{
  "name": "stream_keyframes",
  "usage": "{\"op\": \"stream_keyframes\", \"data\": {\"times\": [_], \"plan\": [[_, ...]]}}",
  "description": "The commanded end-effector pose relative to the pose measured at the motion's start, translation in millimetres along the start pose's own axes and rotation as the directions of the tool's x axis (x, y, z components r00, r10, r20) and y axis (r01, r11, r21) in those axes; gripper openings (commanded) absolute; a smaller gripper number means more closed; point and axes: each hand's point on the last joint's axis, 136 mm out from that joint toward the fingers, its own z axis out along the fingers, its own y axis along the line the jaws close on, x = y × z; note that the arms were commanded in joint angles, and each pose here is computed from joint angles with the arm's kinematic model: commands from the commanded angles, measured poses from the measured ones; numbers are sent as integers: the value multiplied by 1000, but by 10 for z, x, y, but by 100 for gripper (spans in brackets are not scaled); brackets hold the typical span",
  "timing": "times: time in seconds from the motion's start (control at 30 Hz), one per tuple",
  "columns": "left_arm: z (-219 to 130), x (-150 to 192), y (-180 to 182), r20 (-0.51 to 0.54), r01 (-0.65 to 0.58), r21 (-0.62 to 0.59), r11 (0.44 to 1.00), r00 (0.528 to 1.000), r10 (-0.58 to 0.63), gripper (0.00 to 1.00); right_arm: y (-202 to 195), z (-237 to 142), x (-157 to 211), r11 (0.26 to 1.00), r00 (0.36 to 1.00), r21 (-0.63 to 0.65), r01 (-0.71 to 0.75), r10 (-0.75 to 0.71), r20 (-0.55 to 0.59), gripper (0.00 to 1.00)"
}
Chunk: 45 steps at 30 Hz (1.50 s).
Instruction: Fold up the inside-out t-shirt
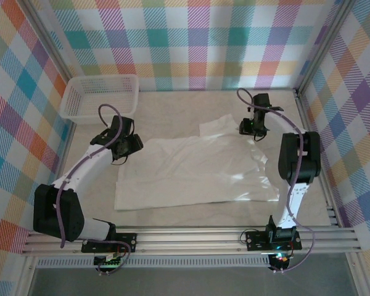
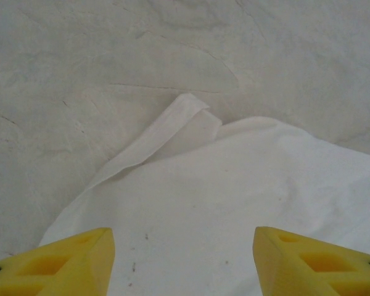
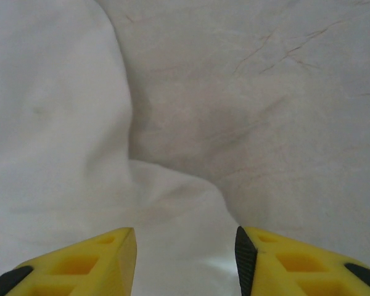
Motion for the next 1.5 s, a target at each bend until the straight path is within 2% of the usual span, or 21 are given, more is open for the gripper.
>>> {"op": "stream_keyframes", "data": {"times": [0.0,0.2,0.33,0.5,0.57,0.63,0.87,1.1,1.17,1.27,1.4,1.47], "plan": [[-21,-209,-51,39,-34,16,999,999,33,64,87,28,9,996,995,-4,89,-89,-44,48],[209,-202,44,-56,-28,-39,999,998,26,68,28,370,98,993,986,46,107,-100,-135,53],[365,-218,89,-99,-35,-79,996,995,27,67,13,478,74,987,981,73,146,-135,-140,48],[580,-251,93,-140,-70,-119,990,989,53,67,8,500,69,981,974,72,180,-168,-149,16],[646,-256,84,-151,-75,-121,990,987,56,67,51,426,26,981,976,53,185,-177,-124,6],[704,-264,80,-164,-74,-123,990,985,53,67,102,304,-32,982,979,34,185,-182,-92,0],[912,-308,251,-199,-132,-248,960,976,82,66,232,-62,-159,985,985,-13,173,-173,3,0],[1295,-75,-91,-318,-127,-64,990,943,100,63,252,-38,-115,987,987,-30,159,-160,-18,0],[1354,-12,-113,-338,-130,-49,990,935,106,63,247,-25,-97,986,986,-29,163,-163,-24,0],[1399,-8,13,-342,-155,-119,981,934,106,58,242,-8,-89,987,986,-27,161,-162,-29,0],[1328,-177,255,-282,-169,-272,947,955,90,41,161,10,-106,990,990,15,139,-138,-33,0],[1271,-282,354,-244,-155,-321,934,967,76,40,82,7,-100,993,993,35,117,-116,-31,0]]}}
